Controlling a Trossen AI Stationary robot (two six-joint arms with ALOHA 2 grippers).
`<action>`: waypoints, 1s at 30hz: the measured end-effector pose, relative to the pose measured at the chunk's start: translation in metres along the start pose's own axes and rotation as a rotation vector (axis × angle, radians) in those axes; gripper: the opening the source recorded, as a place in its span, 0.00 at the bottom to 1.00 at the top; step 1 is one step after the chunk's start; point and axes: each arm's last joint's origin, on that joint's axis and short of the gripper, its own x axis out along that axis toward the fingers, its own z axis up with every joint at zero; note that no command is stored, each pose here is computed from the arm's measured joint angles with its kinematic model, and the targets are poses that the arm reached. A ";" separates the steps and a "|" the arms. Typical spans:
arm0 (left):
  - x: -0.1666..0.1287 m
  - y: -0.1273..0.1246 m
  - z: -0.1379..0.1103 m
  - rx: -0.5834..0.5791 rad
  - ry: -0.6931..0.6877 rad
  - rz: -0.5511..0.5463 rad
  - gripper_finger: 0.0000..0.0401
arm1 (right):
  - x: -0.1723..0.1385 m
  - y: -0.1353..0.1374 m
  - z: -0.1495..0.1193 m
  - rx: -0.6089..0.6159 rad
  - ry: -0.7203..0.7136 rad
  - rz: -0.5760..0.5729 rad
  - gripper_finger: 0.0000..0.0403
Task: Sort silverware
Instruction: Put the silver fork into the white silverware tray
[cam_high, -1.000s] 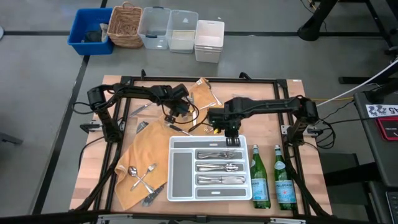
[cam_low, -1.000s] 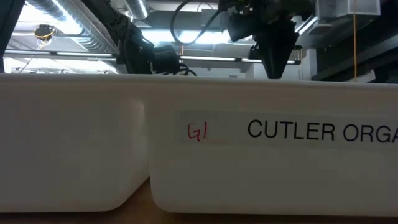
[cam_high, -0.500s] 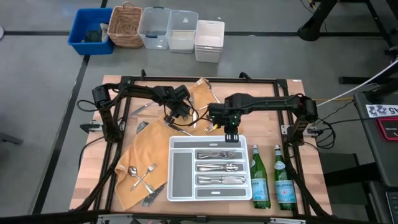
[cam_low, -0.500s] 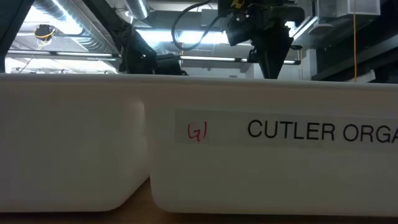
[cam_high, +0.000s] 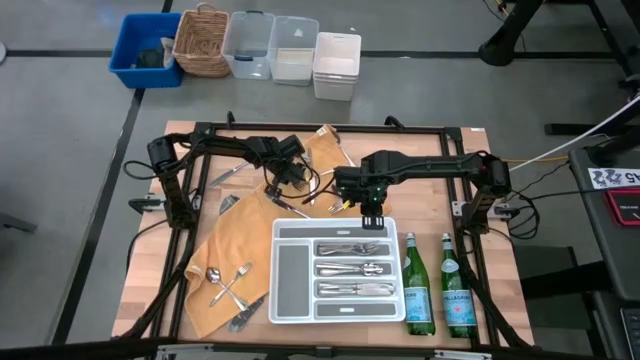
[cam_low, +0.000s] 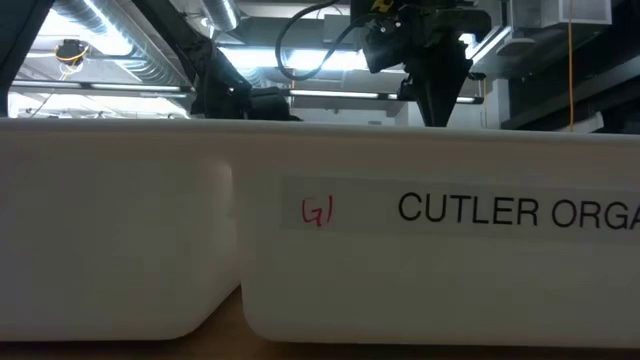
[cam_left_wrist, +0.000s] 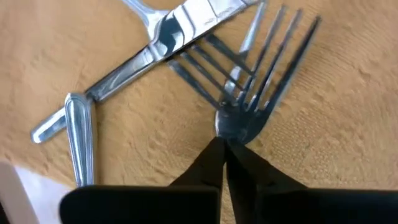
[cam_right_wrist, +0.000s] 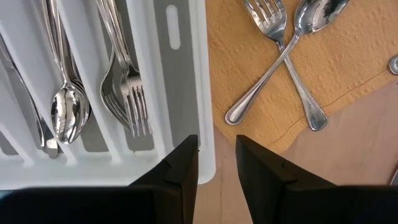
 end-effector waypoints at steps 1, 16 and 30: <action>0.000 0.000 0.000 -0.023 0.000 0.000 0.01 | 0.000 0.000 0.000 0.000 0.000 0.000 0.27; 0.001 -0.003 0.002 -0.066 0.019 0.012 0.08 | 0.000 0.000 0.000 0.000 0.001 0.000 0.27; -0.009 0.000 0.014 0.059 0.100 0.082 0.17 | 0.000 0.000 0.000 0.000 0.003 0.001 0.27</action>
